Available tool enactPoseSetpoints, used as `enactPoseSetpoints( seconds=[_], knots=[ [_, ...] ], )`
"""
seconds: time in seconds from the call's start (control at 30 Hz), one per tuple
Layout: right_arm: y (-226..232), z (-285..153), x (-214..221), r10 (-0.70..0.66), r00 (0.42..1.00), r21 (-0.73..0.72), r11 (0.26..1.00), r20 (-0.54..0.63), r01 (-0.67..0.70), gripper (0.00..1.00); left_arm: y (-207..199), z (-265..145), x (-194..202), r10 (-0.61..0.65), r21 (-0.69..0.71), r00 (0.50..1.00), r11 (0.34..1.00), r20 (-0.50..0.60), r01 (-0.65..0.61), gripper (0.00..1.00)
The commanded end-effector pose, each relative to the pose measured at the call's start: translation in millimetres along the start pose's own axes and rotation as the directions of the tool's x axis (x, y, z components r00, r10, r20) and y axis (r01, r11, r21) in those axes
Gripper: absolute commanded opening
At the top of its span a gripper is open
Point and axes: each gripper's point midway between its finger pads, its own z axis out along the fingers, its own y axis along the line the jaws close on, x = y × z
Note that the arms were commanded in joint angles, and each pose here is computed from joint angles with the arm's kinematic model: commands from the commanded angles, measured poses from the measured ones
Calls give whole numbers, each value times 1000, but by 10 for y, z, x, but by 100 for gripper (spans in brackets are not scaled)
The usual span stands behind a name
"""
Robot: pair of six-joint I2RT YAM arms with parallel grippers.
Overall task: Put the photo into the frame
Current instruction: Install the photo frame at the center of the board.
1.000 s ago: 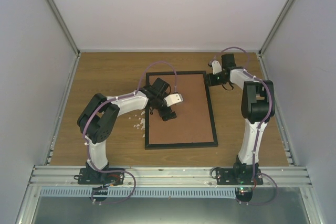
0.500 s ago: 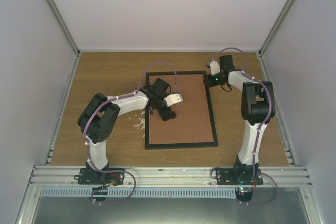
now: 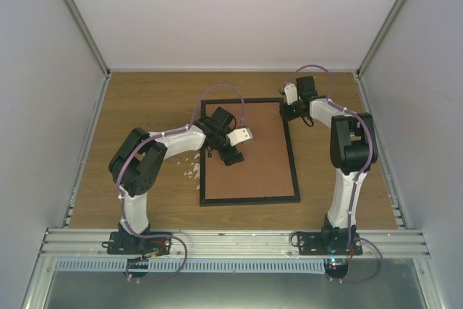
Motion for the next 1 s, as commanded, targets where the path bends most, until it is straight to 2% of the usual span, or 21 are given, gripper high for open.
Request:
enactPoseSetpoints(
  seconds=[0.0, 0.1, 0.2, 0.33, 0.43, 0.57, 0.63, 0.8, 0.97],
  knots=[
    [119, 350, 863, -40, 961, 12, 999, -273, 45, 47, 57, 39, -115, 11, -25, 1000, 1000, 26, -10, 88],
    [137, 317, 846, -52, 959, 1, 999, -277, 54, 49, 59, 49, -112, 10, -24, 1000, 1000, 24, -9, 88],
    [255, 131, 585, -38, 978, -75, 997, -207, 23, 52, 64, 60, -106, 5, -25, 1000, 1000, 21, -5, 89],
    [393, -435, 4, 37, 998, -254, 966, -53, -49, 56, 80, 67, -96, -1, -29, 1000, 1000, 16, 2, 88],
    [427, -756, -108, 71, 997, -327, 942, -21, -74, 59, 76, 65, -104, -3, -26, 1000, 1000, 18, 3, 88],
    [474, -917, 206, 100, 991, -392, 911, -89, -128, 59, 45, 53, -105, -2, -12, 1000, 1000, 22, 3, 88],
    [466, -977, 385, 100, 989, -391, 911, -111, -136, 59, -3, -28, -182, 12, 1, 998, 1000, 59, -12, 88],
    [460, -1181, 845, 122, 977, -426, 885, -177, -188, 58, -231, -230, -586, 110, 16, 983, 993, 148, -113, 89],
    [582, -1341, 1316, 84, 965, -445, 875, -248, -191, 59, -572, -88, -984, 158, 83, 967, 981, 200, -177, 88]
  ],
)
